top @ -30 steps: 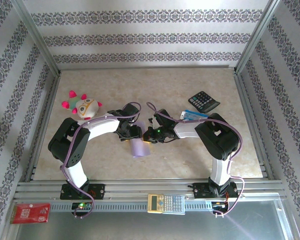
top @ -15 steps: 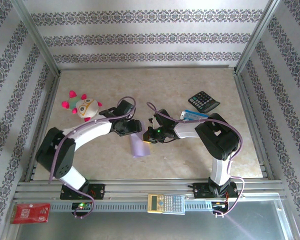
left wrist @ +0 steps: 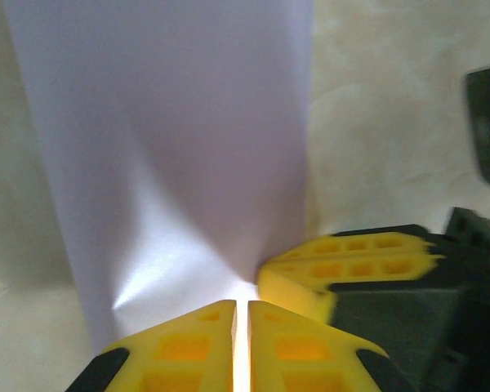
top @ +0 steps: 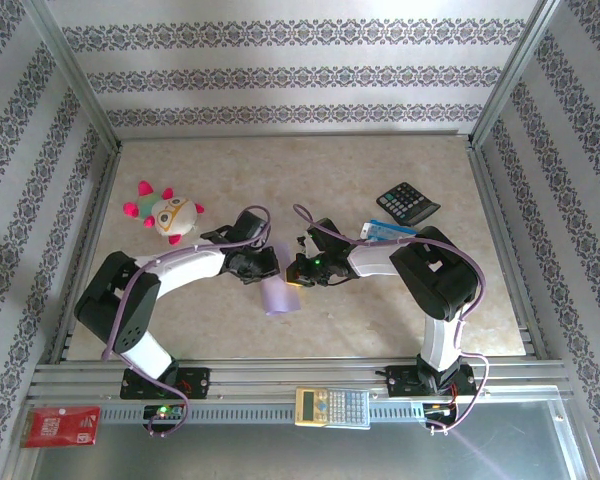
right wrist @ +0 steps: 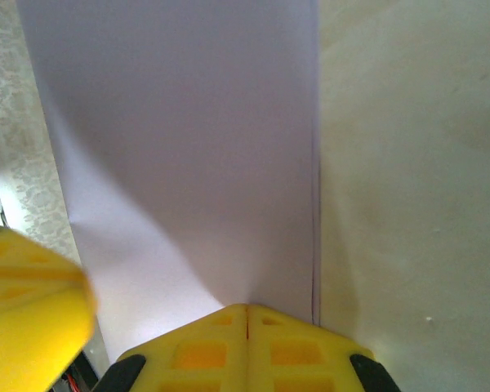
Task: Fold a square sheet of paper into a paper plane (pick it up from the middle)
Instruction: First fold in half a square sheet of paper at the center of the table.
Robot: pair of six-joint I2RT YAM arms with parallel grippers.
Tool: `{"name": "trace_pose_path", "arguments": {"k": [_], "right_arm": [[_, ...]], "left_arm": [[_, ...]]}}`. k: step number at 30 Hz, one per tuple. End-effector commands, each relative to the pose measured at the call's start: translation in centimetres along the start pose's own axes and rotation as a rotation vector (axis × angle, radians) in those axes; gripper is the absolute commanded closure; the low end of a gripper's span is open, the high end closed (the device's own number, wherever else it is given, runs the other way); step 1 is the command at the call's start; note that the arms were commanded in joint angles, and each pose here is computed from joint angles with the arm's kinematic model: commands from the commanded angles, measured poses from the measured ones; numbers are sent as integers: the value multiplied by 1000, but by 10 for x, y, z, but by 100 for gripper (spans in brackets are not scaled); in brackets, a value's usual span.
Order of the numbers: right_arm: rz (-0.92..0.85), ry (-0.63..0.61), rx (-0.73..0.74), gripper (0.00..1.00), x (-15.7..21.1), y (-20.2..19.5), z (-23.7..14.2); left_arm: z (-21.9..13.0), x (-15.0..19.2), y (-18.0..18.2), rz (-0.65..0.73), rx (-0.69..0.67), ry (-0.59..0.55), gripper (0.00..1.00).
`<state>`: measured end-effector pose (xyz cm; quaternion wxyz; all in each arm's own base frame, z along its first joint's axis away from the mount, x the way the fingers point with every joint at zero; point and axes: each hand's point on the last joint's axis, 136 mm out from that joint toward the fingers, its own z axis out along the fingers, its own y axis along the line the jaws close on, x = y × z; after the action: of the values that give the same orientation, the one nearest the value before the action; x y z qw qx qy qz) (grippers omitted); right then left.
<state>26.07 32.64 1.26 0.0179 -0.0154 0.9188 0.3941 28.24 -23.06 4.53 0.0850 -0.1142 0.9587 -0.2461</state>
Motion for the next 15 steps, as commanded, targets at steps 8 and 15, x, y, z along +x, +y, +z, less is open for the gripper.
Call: {"name": "trace_pose_path", "arguments": {"k": [8, 15], "right_arm": [[131, 72, 271, 100, 39, -78, 13], [132, 77, 286, 100, 42, -80, 12]], "left_arm": [[18, 1, 40, -64, -40, 2, 87], [15, -2, 33, -60, -3, -8, 81]]}}
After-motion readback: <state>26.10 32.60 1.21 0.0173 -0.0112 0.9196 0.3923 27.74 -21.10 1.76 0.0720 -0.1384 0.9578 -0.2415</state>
